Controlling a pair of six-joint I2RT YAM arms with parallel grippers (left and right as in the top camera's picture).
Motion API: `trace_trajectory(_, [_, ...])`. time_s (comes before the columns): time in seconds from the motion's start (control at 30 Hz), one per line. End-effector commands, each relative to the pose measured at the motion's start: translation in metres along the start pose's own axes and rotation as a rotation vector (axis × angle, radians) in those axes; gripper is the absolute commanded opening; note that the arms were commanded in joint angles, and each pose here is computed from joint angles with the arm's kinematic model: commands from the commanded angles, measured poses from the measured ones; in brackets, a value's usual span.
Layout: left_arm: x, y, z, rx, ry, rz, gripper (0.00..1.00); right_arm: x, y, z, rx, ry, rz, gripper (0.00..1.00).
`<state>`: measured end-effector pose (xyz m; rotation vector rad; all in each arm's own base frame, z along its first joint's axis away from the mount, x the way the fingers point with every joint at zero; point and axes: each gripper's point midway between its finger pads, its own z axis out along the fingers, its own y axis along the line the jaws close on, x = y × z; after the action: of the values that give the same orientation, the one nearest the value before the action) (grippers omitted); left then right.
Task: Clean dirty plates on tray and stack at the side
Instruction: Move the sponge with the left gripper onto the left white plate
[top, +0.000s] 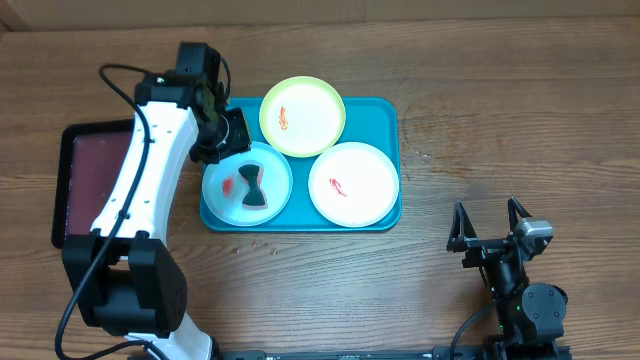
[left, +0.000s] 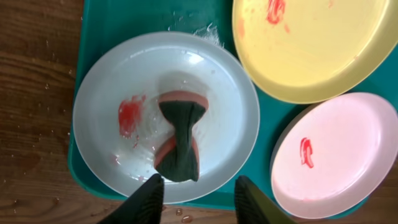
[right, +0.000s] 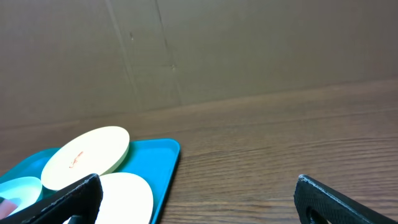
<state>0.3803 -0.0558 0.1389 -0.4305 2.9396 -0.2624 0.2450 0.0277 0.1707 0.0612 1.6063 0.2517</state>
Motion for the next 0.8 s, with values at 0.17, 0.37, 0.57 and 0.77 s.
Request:
trace_trajectory(0.17, [0.0033, 0.0046, -0.0066, -0.016, 0.007, -0.006, 0.45, 0.0006, -0.0012, 0.0, 0.006, -0.009, -0.007, 1.0])
trace_trajectory(0.37, [0.0077, 0.0063, -0.0067, -0.023, 0.025, -0.008, 0.44, 0.0006, -0.0012, 0.0, 0.006, -0.009, -0.007, 1.0])
trace_trajectory(0.57, [0.0078, 0.0064, -0.0065, -0.023, 0.025, -0.009, 0.45, 0.0005, -0.0012, 0.0, 0.005, -0.01, -0.007, 1.0])
trace_trajectory(0.77, [0.0079, 0.0065, -0.0065, -0.023, 0.026, -0.009, 0.44, 0.0006, -0.0012, 0.0, 0.006, -0.009, -0.007, 1.0])
